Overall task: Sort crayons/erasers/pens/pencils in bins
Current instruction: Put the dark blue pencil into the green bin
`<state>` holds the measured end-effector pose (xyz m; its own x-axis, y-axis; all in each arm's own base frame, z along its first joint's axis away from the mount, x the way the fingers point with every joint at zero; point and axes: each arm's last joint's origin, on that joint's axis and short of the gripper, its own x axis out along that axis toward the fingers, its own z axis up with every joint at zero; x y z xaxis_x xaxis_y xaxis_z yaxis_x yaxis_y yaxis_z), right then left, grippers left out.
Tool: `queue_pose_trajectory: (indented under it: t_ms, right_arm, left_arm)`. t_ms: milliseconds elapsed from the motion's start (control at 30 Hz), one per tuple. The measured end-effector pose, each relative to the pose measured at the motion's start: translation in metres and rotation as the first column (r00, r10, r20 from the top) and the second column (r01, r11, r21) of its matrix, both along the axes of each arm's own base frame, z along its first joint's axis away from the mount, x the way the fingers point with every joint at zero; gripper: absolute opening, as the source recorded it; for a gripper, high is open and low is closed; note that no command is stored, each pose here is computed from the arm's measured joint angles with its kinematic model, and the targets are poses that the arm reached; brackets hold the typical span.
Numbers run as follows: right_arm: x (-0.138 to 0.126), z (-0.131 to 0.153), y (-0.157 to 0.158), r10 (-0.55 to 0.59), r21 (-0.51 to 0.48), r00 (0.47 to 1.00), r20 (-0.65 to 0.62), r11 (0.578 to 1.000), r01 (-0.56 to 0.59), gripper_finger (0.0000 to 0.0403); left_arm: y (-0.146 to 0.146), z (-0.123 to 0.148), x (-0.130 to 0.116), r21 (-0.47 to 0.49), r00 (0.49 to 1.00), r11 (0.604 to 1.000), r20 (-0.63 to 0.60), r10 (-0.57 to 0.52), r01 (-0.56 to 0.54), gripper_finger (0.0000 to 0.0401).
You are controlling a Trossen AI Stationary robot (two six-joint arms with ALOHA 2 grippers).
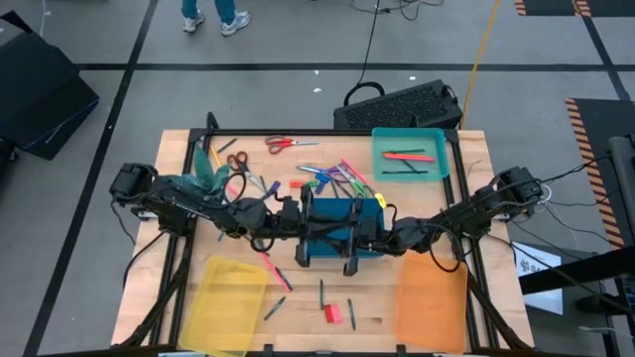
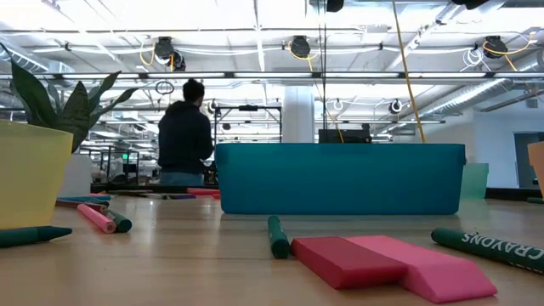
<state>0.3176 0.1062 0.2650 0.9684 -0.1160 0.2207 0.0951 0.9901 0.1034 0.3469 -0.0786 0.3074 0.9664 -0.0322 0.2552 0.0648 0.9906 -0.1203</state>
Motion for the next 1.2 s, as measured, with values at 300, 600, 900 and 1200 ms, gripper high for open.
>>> queue_pose_trajectory:
  t_ms: [300,600,900,1200]
  right_arm:
    - [0.002,-0.011,0.001,0.002,-0.135,0.991,-0.132,0.991,-0.020,0.0137]
    - [0.003,-0.022,0.002,0.071,-0.252,0.971,-0.230,0.959,-0.130,0.0197]
    - [-0.009,-0.049,-0.005,-0.014,-0.239,0.953,-0.302,0.969,-0.062,0.0216]
    - [-0.034,-0.065,-0.020,-0.131,-0.166,0.746,-0.653,0.986,0.028,0.0215]
  left_arm:
    - [0.005,0.016,-0.005,-0.059,0.983,0.998,0.183,0.022,-0.011,0.0012]
    - [0.012,0.039,0.004,-0.088,0.963,0.991,0.262,-0.071,0.097,0.0001]
    - [-0.006,0.056,0.015,-0.034,0.986,0.991,0.110,-0.126,0.131,0.0001]
    - [-0.031,0.055,-0.013,0.144,0.973,0.980,-0.166,0.163,-0.140,0.0004]
